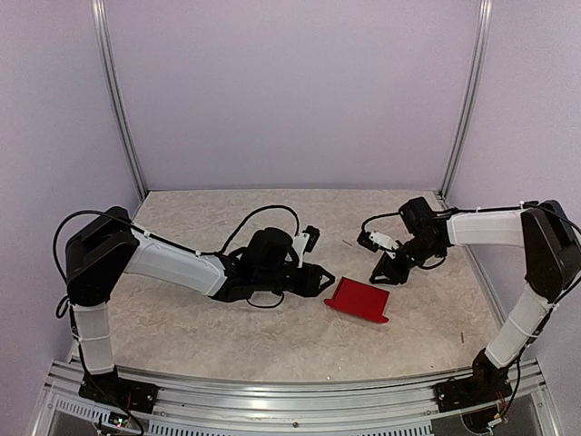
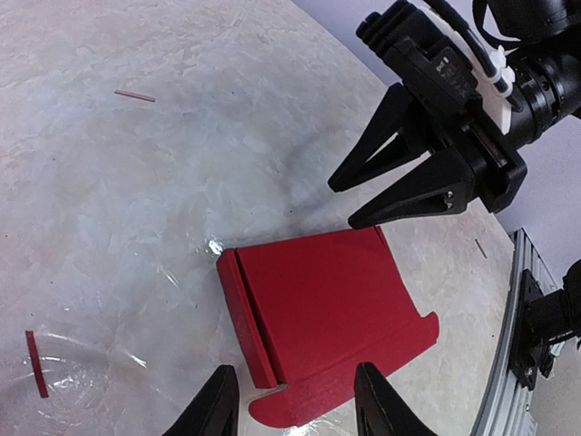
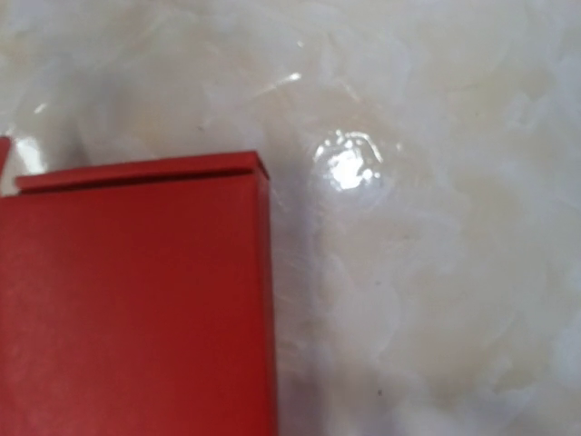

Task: Fold the paper box

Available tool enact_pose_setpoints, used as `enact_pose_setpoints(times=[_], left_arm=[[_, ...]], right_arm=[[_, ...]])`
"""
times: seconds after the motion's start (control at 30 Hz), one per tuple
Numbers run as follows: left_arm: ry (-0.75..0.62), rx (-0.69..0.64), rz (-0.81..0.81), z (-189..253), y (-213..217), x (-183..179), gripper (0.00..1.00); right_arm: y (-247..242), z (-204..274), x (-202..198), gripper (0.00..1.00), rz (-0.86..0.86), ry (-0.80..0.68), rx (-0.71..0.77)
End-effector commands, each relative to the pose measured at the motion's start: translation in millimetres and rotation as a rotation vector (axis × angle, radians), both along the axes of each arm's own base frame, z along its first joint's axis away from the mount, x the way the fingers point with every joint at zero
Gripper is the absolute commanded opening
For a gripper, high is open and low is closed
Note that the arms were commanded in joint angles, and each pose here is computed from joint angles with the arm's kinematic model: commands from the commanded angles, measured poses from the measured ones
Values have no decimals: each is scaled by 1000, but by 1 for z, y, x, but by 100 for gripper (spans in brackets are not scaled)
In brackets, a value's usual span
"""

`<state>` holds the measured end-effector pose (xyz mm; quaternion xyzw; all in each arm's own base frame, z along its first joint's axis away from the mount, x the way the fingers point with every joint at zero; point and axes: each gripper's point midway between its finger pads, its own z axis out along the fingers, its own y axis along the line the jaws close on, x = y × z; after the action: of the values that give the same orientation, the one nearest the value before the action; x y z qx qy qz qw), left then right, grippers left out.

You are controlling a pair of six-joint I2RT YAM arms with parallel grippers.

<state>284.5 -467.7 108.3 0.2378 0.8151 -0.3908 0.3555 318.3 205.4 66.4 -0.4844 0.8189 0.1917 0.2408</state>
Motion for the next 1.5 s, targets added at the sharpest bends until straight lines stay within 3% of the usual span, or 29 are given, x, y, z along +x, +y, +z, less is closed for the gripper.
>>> enact_pose_setpoints(times=[0.0, 0.17, 0.6, 1.0, 1.47], left_arm=[[65, -16, -39, -18, -13, -5, 45], [105, -33, -82, -26, -26, -7, 48], [-15, 120, -104, -37, -5, -23, 48], [-146, 155, -50, -3, 16, -28, 48], [-168, 176, -62, -10, 12, -17, 51]], right_arm=[[0, -18, 2, 27, -38, 57, -2], [4, -32, -9, 20, -29, 143, 18], [8, -66, -27, 4, -21, 324, 21], [-3, -84, -14, 1, -95, 348, -36], [-14, -73, -7, 5, -121, 321, -18]])
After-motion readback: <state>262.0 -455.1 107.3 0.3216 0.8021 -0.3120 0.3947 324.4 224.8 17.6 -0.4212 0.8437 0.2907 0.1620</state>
